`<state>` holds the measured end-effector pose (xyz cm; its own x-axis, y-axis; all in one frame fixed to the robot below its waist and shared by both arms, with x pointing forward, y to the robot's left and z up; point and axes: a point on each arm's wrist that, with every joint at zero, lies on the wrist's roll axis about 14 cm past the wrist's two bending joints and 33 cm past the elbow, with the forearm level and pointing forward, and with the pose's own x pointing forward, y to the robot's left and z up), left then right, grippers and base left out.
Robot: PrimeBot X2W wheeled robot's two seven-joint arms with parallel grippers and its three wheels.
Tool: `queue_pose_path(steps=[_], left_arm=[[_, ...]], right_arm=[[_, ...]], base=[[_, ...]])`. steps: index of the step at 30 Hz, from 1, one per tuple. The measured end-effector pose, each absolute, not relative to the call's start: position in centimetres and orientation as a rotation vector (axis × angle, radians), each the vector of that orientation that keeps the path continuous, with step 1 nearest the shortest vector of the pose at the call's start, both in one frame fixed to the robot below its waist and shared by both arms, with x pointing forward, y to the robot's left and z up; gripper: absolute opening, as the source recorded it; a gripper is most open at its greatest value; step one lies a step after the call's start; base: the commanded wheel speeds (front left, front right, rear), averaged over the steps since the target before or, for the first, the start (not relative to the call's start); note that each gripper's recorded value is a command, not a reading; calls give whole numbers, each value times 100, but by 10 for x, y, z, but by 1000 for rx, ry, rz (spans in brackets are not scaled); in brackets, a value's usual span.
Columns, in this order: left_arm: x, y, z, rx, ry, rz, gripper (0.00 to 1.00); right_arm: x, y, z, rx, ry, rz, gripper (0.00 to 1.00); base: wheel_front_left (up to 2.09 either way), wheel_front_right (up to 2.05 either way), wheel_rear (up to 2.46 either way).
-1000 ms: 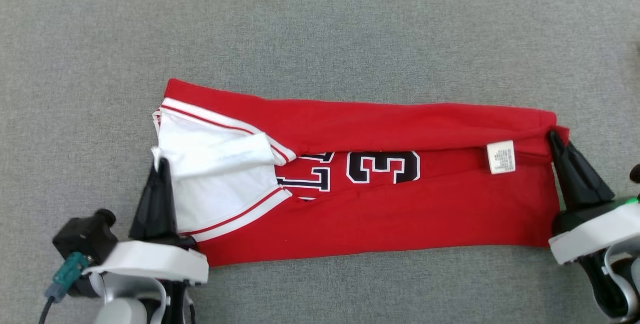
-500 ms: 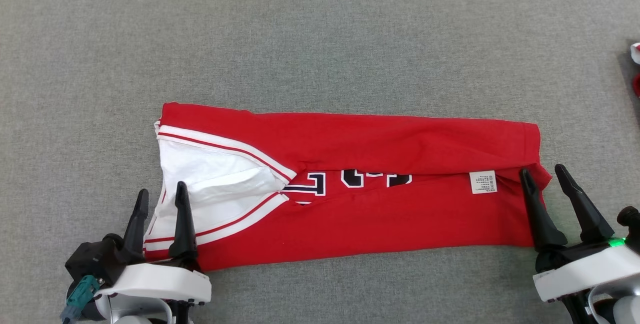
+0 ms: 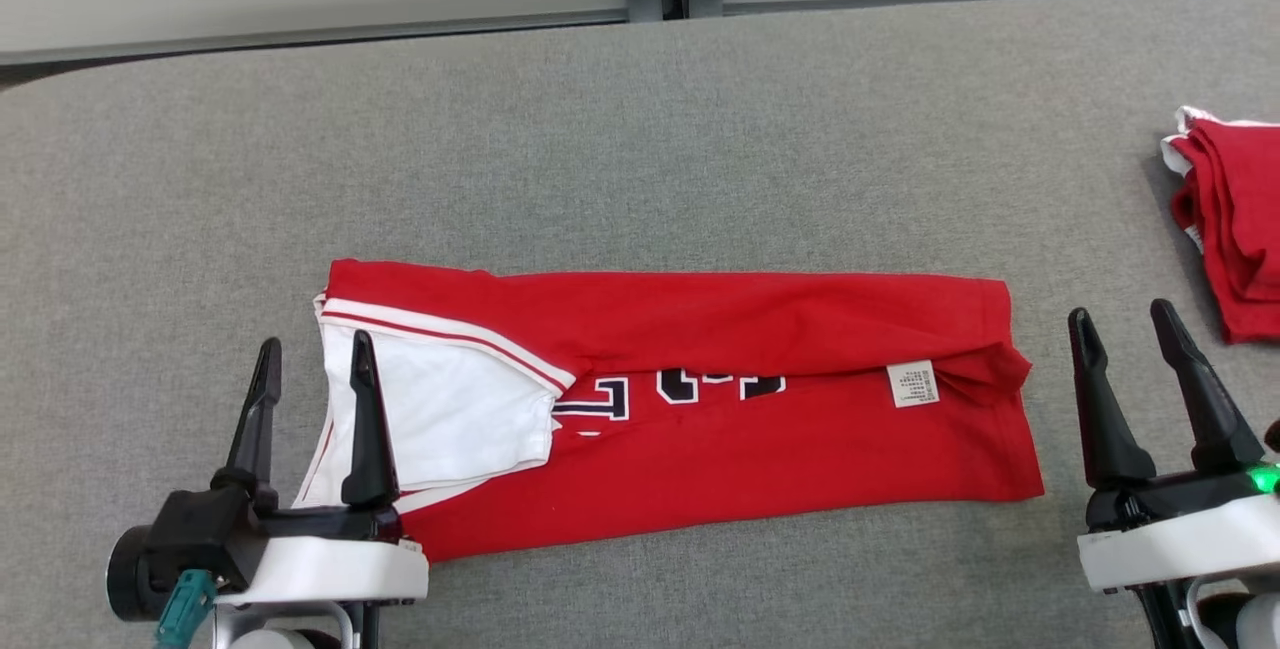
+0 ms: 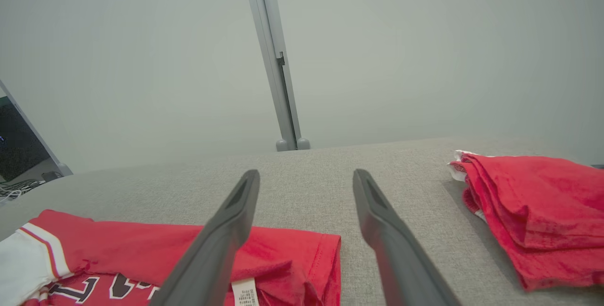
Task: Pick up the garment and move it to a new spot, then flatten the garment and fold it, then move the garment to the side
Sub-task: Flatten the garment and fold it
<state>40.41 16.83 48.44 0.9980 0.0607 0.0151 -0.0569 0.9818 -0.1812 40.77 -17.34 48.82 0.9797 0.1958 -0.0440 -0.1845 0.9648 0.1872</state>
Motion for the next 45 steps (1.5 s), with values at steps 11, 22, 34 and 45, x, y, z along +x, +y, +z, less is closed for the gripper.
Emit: queue_pose_path(steps=[11, 22, 34, 45], left_arm=[[387, 161, 484, -116, 10, 9, 100], [386, 162, 482, -115, 22, 20, 100], [401, 158, 480, -129, 18, 16, 100], [412, 160, 460, -138, 54, 37, 100]], right_arm=[[383, -177, 488, 131, 98, 179, 100], [383, -175, 488, 131, 105, 186, 100], [408, -187, 456, 130, 195, 171, 100], [412, -156, 371, 205, 445, 221, 100]], base=[[0, 0, 0], [0, 0, 0], [0, 0, 0], [0, 0, 0]])
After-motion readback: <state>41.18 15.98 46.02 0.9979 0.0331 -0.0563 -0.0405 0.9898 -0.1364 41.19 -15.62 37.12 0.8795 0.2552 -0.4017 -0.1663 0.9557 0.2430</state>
